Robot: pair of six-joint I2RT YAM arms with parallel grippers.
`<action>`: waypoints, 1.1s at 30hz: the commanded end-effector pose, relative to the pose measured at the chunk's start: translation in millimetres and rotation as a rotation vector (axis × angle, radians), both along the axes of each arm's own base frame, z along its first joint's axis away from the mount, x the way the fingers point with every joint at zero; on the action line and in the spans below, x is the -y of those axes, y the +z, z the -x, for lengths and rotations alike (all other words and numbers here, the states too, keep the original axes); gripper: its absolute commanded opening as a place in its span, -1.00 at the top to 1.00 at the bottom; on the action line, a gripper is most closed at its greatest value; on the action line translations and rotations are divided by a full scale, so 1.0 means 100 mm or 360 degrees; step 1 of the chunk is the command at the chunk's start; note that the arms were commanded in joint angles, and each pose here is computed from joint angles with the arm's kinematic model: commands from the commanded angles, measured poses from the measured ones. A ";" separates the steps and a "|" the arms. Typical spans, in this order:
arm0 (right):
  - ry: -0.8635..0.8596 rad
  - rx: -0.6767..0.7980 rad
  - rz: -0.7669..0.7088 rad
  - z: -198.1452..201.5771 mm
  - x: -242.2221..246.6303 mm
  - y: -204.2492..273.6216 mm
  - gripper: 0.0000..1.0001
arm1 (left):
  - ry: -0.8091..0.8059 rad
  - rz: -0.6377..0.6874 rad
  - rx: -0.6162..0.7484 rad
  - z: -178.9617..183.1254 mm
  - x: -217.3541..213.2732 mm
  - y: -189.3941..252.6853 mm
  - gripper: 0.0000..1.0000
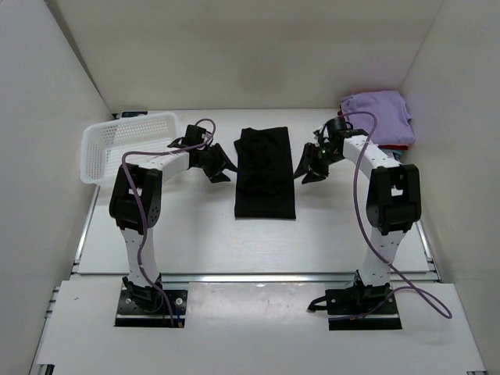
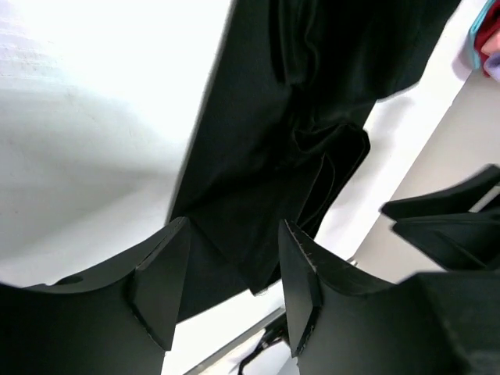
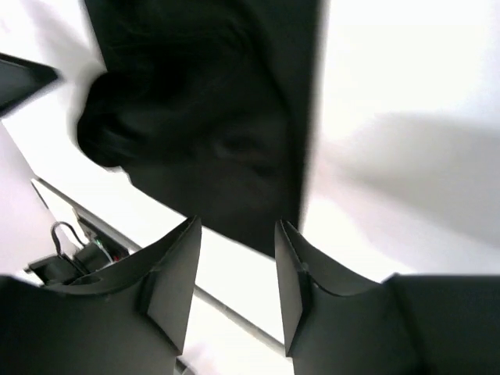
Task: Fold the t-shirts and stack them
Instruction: Fold the folded rectangular tshirt in 1/3 of the way, then grab one side of the 2/3 rectangular tshirt with both arms
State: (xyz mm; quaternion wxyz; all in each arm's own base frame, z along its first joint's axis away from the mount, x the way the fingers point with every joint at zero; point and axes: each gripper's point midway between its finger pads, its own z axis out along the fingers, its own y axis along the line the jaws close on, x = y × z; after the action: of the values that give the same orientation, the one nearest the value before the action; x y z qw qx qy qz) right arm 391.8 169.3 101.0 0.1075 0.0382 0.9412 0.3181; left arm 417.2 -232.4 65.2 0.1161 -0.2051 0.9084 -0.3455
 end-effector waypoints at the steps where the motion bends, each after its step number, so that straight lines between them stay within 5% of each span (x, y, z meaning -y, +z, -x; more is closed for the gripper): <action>1: -0.0052 -0.0008 0.0007 0.24 0.14 0.09 0.19 | -0.0094 0.0029 0.0046 0.19 0.09 0.19 -0.19; 12: -0.0069 -0.0237 -0.0139 1.03 0.04 -0.39 0.04 | -0.0101 -0.0064 -0.0147 1.28 0.02 -0.10 -0.30; 23: -0.0023 -0.0278 -0.0163 0.99 -0.19 -0.80 0.03 | -0.0035 -0.0219 -0.0104 0.95 0.21 -0.49 -0.32; 25: 0.0009 -0.0259 -0.0169 0.94 -0.24 -0.82 0.21 | -0.0026 -0.0176 -0.0078 0.82 0.32 -0.49 -0.04; 27: -0.0010 -0.0279 -0.0192 0.87 -0.23 -0.78 0.99 | -0.0007 -0.0121 -0.0038 0.70 0.39 -0.39 0.81; 28: -0.0003 -0.0232 -0.0231 0.79 -0.23 -0.64 1.00 | 0.0001 -0.0077 -0.0002 0.61 0.44 -0.23 0.98; 33: -0.0050 0.0038 -0.0233 0.51 -0.16 0.05 0.99 | -0.0005 -0.0060 0.0195 0.48 0.43 0.40 1.00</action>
State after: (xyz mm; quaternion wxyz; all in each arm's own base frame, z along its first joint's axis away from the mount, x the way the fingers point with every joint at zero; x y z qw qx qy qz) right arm 313.0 188.5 43.5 0.0313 0.0815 0.9258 0.3678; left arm 351.1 -274.1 38.9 0.1038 -0.1979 0.9248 -0.3080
